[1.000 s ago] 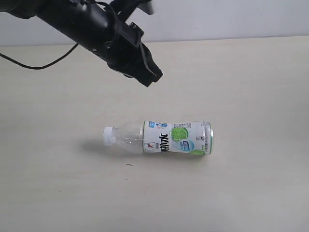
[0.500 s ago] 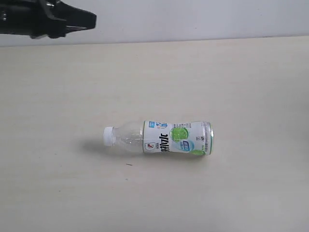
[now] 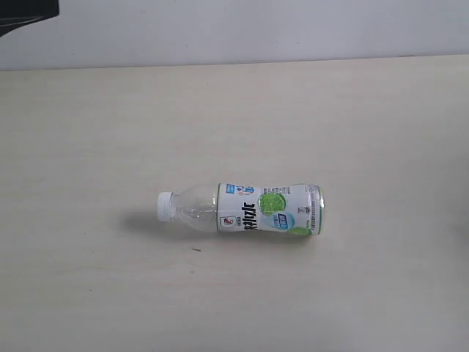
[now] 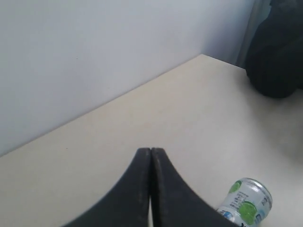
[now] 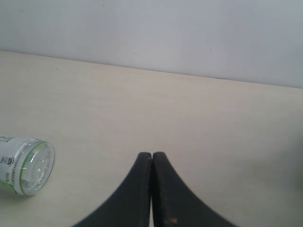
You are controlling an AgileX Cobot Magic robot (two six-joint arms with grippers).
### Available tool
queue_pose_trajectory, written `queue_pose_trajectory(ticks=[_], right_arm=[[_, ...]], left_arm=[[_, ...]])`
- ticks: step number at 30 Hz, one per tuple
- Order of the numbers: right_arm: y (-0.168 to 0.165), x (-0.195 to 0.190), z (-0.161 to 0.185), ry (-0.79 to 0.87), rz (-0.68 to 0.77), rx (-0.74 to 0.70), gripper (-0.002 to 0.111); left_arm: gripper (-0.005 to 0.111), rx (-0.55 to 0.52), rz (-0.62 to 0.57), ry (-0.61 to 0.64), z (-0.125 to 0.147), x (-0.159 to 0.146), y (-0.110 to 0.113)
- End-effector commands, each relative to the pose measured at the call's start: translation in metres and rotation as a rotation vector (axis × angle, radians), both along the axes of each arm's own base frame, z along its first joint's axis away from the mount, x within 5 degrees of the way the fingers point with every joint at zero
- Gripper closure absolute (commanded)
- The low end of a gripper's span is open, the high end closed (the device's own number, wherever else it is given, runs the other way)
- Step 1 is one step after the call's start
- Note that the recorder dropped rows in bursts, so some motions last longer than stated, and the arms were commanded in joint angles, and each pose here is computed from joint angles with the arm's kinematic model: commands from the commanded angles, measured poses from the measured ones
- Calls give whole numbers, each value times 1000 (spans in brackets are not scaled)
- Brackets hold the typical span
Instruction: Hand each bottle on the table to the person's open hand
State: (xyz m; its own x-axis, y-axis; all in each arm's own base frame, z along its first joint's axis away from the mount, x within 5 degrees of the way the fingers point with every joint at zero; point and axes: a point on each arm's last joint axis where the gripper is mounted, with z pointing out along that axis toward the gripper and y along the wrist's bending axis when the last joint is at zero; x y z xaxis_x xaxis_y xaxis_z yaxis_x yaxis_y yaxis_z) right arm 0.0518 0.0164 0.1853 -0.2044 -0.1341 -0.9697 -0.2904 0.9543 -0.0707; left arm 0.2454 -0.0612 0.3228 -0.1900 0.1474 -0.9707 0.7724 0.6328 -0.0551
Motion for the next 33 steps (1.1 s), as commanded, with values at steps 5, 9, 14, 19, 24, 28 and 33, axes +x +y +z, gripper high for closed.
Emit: queue_pose_trajectory(ticks=[5, 9, 14, 19, 24, 28, 33], right_arm=[[0, 0, 0, -14, -4, 0, 108], [0, 0, 0, -14, -4, 0, 108], [0, 0, 0, -14, -4, 0, 108], [0, 0, 0, -14, -4, 0, 108], [0, 0, 0, -14, -4, 0, 108], [0, 0, 0, -14, -4, 0, 108], [0, 0, 1, -29, -6, 3, 108]], left_arm=[[107, -11, 124, -46, 6, -20, 24], [107, -30, 194, -39, 5, -24, 32], [107, -28, 242, 19, 2, -24, 37], [107, -18, 245, 24, 1, -24, 38], [107, -16, 245, 22, 1, -24, 38], [107, -16, 245, 22, 1, -24, 38], [107, -16, 245, 22, 1, -24, 38]])
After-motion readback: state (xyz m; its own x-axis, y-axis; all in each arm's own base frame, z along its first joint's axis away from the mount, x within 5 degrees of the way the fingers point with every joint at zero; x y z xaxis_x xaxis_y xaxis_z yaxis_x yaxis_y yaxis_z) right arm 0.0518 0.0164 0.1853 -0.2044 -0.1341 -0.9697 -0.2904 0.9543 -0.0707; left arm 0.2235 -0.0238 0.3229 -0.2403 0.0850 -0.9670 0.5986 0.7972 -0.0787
